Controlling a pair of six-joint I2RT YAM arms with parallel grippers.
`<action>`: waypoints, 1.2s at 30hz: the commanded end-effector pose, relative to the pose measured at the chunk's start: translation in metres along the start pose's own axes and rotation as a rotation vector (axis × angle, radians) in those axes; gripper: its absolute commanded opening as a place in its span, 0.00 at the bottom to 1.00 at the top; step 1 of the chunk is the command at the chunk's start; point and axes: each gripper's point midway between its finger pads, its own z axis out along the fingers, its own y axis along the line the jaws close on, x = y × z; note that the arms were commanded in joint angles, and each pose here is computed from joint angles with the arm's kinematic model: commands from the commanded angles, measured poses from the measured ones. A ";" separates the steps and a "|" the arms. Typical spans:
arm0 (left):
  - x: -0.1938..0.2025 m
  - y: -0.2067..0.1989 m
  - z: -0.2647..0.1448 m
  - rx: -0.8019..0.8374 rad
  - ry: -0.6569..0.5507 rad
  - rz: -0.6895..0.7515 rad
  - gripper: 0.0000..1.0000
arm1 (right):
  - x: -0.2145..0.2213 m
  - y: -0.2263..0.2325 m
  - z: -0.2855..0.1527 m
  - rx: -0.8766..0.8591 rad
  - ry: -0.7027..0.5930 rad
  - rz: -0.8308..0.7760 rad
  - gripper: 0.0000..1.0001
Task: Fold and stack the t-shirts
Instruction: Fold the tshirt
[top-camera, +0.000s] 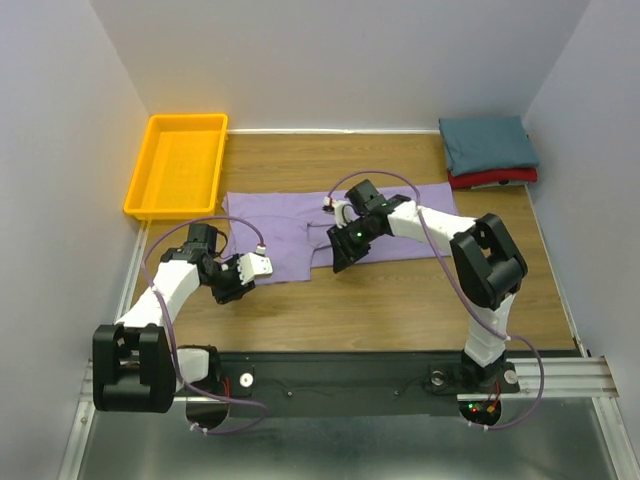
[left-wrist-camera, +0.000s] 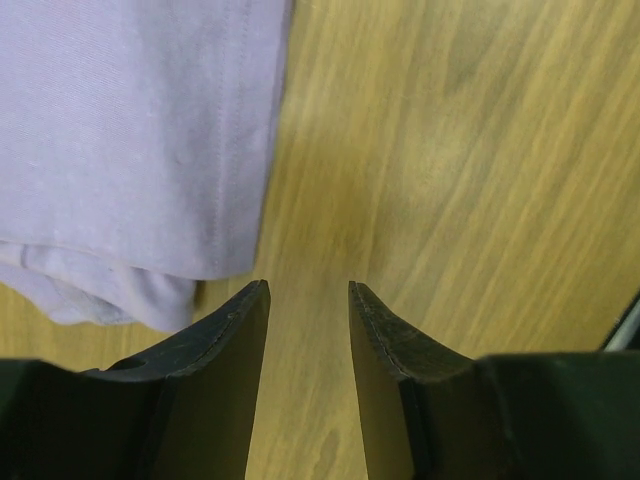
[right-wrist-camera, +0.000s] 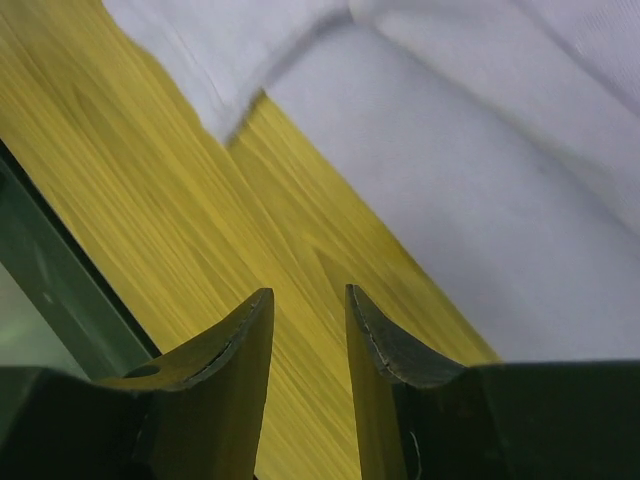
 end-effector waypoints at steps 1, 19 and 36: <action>-0.020 0.022 -0.004 -0.096 -0.088 0.088 0.50 | -0.046 0.032 0.029 -0.050 -0.158 0.039 0.41; -0.020 0.024 0.009 -0.047 -0.087 0.176 0.52 | -0.020 0.025 0.104 -0.018 -0.051 0.229 0.45; -0.012 0.032 0.038 -0.034 0.001 0.169 0.49 | -0.022 0.031 0.094 -0.030 -0.067 0.192 0.01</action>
